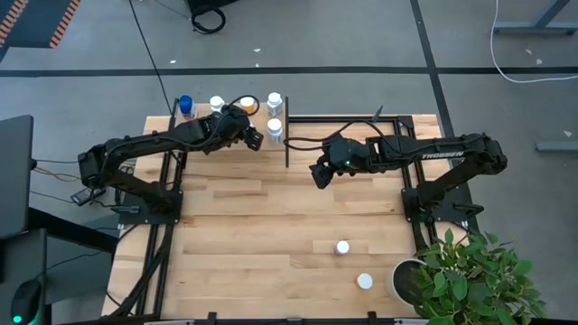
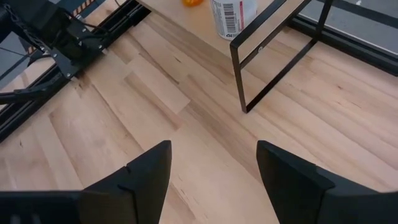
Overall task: Pick and place medicine bottles onto shelf by color
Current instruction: Put the left orange bottle on the shelf, then put the pink pill bottle on the shelf
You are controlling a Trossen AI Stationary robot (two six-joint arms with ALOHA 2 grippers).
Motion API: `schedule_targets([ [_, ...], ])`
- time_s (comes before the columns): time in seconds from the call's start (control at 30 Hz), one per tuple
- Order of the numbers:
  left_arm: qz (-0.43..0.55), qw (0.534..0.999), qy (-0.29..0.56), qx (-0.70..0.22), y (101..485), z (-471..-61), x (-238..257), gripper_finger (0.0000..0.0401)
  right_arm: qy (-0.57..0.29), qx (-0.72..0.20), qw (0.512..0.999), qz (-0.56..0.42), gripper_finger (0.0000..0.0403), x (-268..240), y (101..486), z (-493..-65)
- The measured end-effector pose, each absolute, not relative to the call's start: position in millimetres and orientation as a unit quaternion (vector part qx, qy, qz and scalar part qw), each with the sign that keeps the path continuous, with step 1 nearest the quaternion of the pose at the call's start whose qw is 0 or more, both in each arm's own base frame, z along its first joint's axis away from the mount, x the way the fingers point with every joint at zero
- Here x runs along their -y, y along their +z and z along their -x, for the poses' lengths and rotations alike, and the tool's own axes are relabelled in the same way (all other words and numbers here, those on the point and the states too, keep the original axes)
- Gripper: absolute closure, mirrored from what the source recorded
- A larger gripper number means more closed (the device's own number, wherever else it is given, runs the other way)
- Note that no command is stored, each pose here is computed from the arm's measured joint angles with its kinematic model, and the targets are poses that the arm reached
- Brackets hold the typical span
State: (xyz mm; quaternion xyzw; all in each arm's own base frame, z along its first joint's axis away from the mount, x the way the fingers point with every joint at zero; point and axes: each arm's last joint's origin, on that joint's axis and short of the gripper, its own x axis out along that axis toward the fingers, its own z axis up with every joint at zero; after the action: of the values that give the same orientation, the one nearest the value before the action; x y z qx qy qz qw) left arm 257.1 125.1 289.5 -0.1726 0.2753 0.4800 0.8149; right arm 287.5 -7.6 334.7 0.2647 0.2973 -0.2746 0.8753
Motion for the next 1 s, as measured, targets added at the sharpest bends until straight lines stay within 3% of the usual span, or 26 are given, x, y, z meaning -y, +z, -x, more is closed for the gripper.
schedule_targets([
  [0.53,0.169,0.818,0.476,-0.277,295,-252,-121,0.0104,-0.274,-0.298,0.875,-0.265,0.0160,8,335,-287],
  [0.83,0.157,0.848,0.445,-0.242,350,-242,-105,0.0072,-0.256,-0.317,0.875,-0.261,0.0160,6,333,-286],
  [1.0,0.160,0.884,0.371,-0.237,367,-251,-77,0.0070,-0.213,-0.368,0.863,-0.271,0.0160,0,328,-282],
])
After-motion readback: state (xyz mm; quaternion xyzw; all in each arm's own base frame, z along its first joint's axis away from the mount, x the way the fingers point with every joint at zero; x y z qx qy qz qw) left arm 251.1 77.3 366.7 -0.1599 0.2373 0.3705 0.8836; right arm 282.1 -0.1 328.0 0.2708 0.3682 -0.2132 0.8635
